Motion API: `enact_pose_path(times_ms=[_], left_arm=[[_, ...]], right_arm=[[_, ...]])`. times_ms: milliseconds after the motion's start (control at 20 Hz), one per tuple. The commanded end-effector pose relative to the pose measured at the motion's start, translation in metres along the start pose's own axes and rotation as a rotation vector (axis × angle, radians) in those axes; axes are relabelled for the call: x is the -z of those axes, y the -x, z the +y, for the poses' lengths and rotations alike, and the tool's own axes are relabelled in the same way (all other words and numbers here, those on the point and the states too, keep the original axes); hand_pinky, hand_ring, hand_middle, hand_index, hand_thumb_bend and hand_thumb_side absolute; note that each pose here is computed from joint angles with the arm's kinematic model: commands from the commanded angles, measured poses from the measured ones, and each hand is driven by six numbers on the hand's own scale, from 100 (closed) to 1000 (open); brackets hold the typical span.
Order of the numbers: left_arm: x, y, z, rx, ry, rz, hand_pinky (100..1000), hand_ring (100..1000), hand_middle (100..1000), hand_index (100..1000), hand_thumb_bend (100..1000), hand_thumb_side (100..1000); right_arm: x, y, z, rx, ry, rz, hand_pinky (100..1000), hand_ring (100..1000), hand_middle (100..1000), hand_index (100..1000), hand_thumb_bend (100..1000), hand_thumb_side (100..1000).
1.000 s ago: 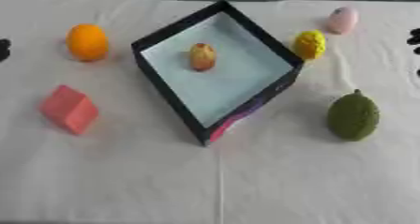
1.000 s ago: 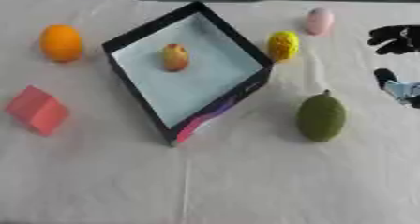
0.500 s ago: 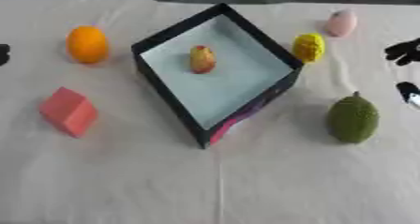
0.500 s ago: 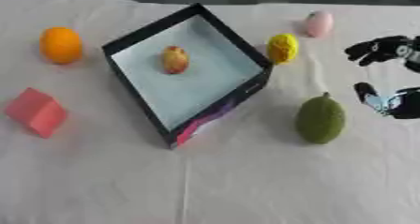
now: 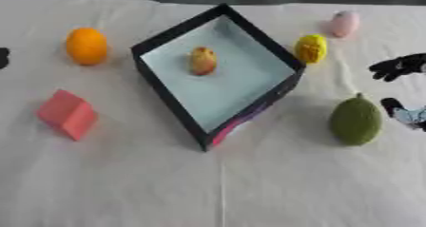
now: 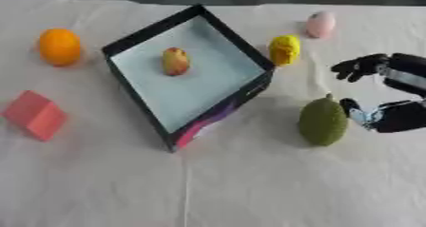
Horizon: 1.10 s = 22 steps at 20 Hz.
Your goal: Pick up objects on the table and place them in the box.
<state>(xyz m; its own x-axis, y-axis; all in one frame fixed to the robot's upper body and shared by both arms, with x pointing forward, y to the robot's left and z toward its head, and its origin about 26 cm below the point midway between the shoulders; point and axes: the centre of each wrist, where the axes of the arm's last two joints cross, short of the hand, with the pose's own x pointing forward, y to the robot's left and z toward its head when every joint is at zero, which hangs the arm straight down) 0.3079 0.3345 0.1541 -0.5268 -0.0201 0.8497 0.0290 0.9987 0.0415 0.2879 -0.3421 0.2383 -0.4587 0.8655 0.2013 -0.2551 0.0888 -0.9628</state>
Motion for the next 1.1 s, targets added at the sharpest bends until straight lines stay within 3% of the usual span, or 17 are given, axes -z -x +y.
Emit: enact_pose_path(times_ms=[50,100,200,400,750,1100], left_arm=[[0.004,-0.007,0.004,0.029,0.021,-0.017,892,775,728,852,100,734],[0.004,-0.007,0.003,0.028,0.023,-0.017,892,775,728,853,100,734],[0.004,-0.007,0.003,0.028,0.028,-0.016,892,775,727,852,100,735],[0.004,-0.006,0.002,0.029,0.036,-0.014,892,775,725,852,100,736],[0.004,-0.006,0.002,0.029,0.040,-0.015,892,775,725,851,100,737],[0.004,-0.006,0.001,0.028,0.045,-0.015,891,774,724,851,100,738]], right_arm=[[0.000,0.000,-0.007,-0.033,-0.002,0.001,929,833,812,945,331,555],[0.000,0.000,-0.006,-0.038,-0.011,-0.001,935,835,813,943,393,589],[0.002,0.002,-0.003,-0.054,-0.029,0.004,944,839,814,943,415,657],[0.006,0.007,0.004,-0.084,-0.049,0.024,969,858,826,955,456,684],[0.010,0.020,0.015,-0.127,-0.080,0.057,989,874,832,976,455,612],[0.015,0.028,0.022,-0.135,-0.099,0.079,986,873,831,971,453,605]])
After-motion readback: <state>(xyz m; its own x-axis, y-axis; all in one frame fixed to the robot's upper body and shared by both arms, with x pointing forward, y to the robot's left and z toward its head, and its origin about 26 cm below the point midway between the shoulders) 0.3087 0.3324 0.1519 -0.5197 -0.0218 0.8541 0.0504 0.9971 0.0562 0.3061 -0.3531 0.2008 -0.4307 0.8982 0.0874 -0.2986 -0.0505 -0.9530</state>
